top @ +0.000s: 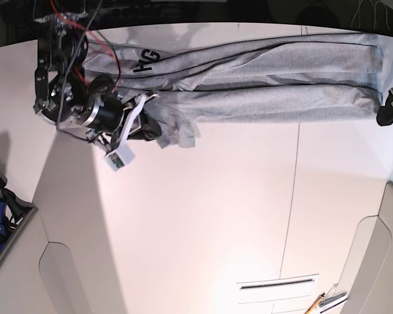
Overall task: Fold the T-shirt properly
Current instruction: 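Grasp the shirt end near the right gripper and fold it inward, then grasp the opposite shirt end with the left gripper and fold inward, then push the folded end toward the shirt center with the left gripper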
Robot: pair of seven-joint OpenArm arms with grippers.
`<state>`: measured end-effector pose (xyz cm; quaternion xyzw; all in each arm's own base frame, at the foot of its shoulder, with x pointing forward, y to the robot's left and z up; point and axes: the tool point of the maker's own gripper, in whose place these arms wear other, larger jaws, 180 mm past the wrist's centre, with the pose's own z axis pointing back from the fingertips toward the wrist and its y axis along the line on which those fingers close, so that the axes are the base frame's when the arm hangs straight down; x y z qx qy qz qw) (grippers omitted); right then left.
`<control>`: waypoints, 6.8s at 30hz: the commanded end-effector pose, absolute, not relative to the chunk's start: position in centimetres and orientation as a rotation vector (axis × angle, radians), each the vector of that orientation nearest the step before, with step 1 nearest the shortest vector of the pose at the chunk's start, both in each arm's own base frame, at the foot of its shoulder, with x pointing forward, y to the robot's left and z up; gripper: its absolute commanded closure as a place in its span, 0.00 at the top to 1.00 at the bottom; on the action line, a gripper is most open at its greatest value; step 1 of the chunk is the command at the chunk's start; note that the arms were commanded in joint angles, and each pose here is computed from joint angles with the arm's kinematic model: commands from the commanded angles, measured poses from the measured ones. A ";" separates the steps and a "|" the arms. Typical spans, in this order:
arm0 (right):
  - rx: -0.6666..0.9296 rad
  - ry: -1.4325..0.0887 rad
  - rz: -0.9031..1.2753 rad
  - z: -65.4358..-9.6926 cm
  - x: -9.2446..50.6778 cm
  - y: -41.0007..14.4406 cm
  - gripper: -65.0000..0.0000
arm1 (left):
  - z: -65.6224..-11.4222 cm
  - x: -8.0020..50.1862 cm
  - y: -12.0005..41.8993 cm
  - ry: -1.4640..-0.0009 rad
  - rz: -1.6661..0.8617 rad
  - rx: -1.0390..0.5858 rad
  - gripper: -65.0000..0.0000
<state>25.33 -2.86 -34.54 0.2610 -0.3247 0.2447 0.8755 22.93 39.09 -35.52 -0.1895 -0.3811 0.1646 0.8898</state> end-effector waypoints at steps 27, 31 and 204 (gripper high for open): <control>0.654 -0.669 0.462 -33.6 18.9 -0.5 0.46 | -31.3 23.3 42.9 -0.938 0.389 -0.335 0.39; 0.616 -0.687 0.455 -33.6 19.8 -1.4 0.46 | -31.1 21.3 44.5 -0.938 0.429 -0.296 0.48; 0.115 -0.888 0.040 -29.9 22.2 -23.1 0.46 | -32.6 21.8 0.9 -0.630 -0.127 -1.267 0.37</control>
